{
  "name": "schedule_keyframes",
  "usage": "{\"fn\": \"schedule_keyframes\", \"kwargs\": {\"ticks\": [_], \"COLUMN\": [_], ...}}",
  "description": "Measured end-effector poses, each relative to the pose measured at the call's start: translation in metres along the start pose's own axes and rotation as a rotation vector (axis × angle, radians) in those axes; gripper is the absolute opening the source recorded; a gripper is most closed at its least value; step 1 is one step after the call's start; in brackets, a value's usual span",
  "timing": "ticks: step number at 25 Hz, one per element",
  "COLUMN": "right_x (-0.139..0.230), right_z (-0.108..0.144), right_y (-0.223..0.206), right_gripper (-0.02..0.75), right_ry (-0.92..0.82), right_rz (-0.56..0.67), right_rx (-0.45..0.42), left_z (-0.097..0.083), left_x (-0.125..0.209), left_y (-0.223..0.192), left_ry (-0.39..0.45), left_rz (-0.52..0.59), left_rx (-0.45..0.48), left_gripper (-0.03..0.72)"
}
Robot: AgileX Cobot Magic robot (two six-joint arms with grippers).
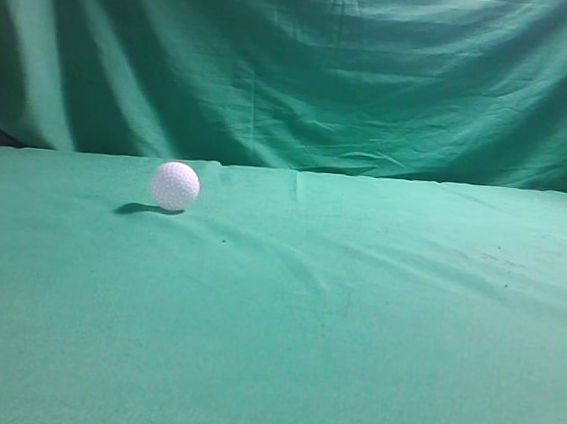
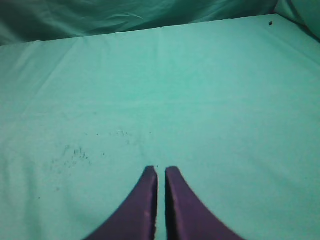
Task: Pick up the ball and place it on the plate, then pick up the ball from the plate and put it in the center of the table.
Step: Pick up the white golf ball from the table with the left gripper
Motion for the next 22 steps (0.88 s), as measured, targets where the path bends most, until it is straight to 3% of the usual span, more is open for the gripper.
{"fn": "schedule_keyframes", "kwargs": {"ticks": [22], "right_x": [0.0000], "right_z": [0.0000], "right_y": [0.0000], "right_gripper": [0.049], "right_ry": [0.000], "right_rz": [0.000], "right_rx": [0.000], "left_z": [0.0001], "left_x": [-0.0010], "left_y": [0.0000], "left_ry": [0.002], "left_rz": [-0.006], "left_rx": [0.000], "left_gripper": [0.000]}}
Point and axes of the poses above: a point on each arm's last joint axis where the gripper is mounted, y pointing back along that axis away from the gripper, z along the wrist's bending axis when the last joint is at zero, x = y × z, the point moved 8 cm from there along -y, pointing out along that axis toward the gripper, and after that the axes turned 1 degree about y, right-handed, at the moved point
